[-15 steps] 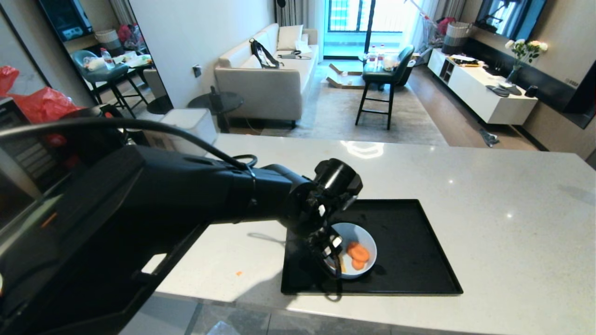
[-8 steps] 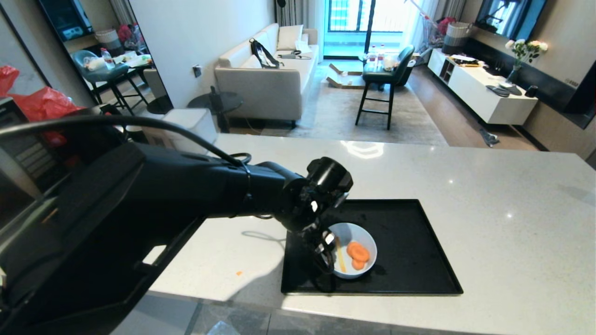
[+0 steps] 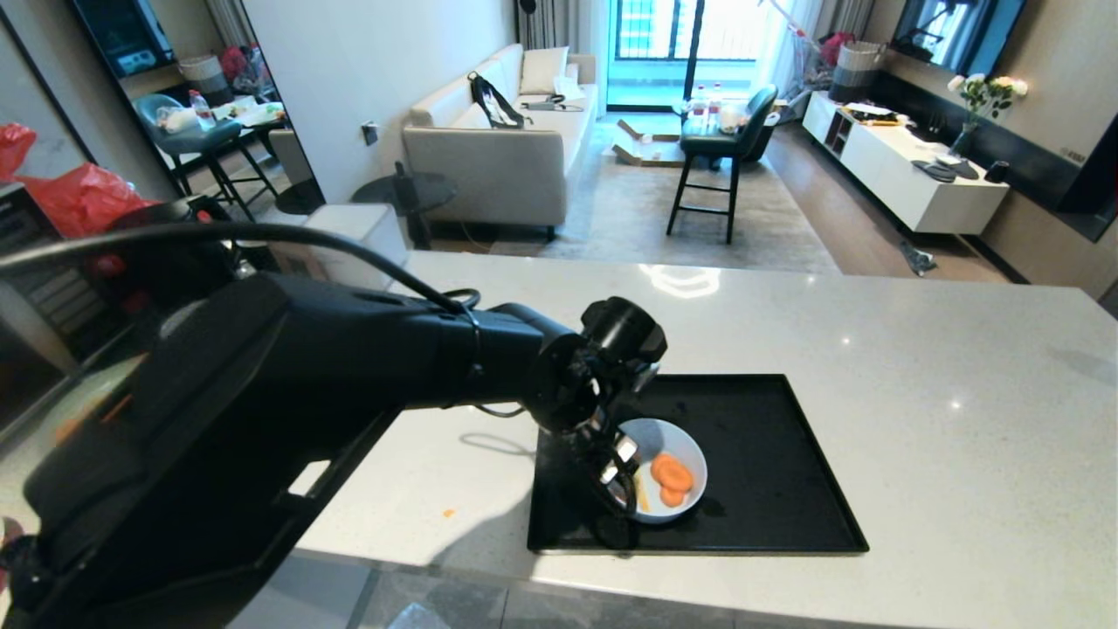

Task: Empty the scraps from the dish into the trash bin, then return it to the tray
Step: Pick up the bowl with leftover food

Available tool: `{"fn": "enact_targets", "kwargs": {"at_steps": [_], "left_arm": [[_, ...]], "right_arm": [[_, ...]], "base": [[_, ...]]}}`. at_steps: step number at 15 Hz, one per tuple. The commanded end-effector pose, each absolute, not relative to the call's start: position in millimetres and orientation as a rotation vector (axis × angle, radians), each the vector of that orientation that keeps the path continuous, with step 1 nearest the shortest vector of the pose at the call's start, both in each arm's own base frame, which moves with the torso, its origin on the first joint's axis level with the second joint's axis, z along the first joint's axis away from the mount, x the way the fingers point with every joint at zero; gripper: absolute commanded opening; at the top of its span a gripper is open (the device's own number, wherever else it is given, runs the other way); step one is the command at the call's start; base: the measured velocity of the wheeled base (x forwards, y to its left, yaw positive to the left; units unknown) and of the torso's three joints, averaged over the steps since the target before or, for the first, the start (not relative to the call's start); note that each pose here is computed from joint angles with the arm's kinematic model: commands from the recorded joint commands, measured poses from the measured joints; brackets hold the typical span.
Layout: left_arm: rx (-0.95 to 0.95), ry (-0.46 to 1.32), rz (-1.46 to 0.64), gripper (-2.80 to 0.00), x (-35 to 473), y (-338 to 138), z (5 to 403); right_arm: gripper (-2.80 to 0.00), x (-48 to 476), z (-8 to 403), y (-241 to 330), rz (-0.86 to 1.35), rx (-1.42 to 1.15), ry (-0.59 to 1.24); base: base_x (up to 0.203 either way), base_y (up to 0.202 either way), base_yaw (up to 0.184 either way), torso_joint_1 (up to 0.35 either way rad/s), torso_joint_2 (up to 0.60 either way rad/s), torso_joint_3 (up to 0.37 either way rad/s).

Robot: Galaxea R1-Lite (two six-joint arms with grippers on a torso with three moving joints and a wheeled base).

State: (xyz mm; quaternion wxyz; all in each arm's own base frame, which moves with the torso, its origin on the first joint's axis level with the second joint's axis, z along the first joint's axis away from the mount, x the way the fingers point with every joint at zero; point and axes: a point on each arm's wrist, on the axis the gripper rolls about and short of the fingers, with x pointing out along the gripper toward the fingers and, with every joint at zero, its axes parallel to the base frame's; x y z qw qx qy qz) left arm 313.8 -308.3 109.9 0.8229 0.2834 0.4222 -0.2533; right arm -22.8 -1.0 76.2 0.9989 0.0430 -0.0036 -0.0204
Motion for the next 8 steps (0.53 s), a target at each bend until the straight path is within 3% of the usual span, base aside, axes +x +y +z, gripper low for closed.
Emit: {"fn": "enact_targets", "kwargs": {"at_steps": [1,8], "left_arm": [[0.604,0.896,-0.54,0.0,318.3,-314.4,104.3],[0.612,0.916,-0.534,0.0,321.6,-313.9,96.7]], "right_arm": [[-2.8,-22.8,76.1,-1.0,-0.041,0.086,-0.008],[-2.8,-22.8,76.1,-1.0,-0.041,0.086,-0.008]], "base": [[0.0,0.0,0.0,0.0,0.0,0.0],[0.0,0.0,0.0,0.0,0.0,0.0]]}}
